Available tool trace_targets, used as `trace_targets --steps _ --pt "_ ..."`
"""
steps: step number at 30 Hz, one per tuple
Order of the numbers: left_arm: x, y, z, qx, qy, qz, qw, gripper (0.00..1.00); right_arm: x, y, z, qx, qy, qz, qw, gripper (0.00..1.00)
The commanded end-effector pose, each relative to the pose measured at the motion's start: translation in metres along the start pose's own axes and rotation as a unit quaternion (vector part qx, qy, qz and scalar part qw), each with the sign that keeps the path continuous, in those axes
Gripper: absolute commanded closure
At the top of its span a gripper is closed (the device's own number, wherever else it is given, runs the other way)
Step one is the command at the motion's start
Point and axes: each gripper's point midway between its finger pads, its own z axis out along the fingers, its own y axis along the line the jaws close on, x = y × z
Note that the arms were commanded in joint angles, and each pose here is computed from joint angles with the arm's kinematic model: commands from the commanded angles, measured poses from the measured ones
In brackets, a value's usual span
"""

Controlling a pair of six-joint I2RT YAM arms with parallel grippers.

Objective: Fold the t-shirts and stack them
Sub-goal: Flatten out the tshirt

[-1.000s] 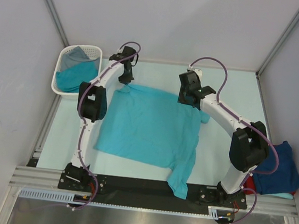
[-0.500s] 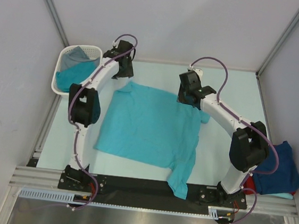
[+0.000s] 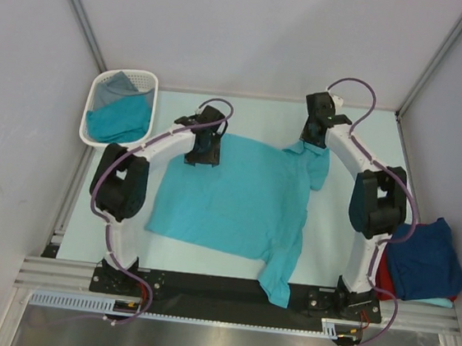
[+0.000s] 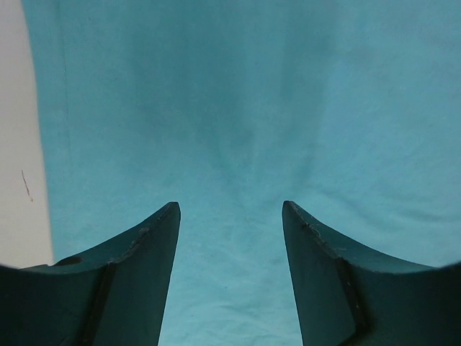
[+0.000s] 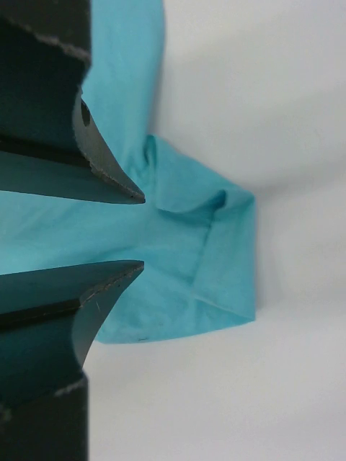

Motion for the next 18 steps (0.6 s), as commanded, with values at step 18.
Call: trace_targets --steps 18 --pt "0.032 -0.019 -0.037 0.05 -0.013 0.01 0.999 0.36 -0.005 -0.035 0.075 0.064 0.05 0.031 0.996 0.57"
